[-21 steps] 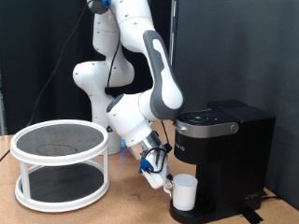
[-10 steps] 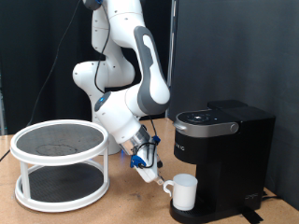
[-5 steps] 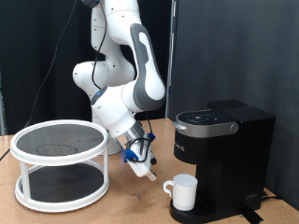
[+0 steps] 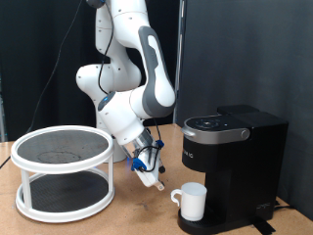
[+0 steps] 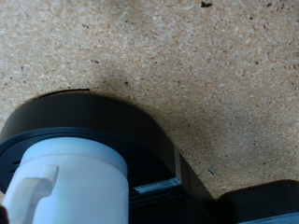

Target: Make a cup of coffee with the keurig machine

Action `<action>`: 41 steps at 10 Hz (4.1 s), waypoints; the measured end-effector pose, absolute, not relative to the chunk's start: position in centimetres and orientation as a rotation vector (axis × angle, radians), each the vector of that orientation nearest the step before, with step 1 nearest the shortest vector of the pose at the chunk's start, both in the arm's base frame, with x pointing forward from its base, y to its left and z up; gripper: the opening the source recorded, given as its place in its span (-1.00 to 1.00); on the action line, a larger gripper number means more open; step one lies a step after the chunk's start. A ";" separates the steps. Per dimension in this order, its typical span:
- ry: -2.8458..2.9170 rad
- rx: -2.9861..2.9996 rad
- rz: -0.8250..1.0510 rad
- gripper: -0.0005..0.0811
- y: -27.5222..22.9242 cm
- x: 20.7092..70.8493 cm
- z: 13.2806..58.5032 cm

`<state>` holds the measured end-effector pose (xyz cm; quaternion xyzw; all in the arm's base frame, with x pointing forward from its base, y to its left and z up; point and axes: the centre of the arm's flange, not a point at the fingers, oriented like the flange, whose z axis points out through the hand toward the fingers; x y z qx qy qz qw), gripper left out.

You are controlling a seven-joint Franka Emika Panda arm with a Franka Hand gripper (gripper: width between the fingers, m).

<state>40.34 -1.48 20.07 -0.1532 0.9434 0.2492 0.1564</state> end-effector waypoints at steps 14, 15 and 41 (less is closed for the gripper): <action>2.700 -0.436 0.769 0.81 0.5 42.8 18.5; 2.699 -0.442 0.769 0.81 0.5 42.8 18.4; 2.232 -0.718 1.138 0.81 0.2 34.7 35.1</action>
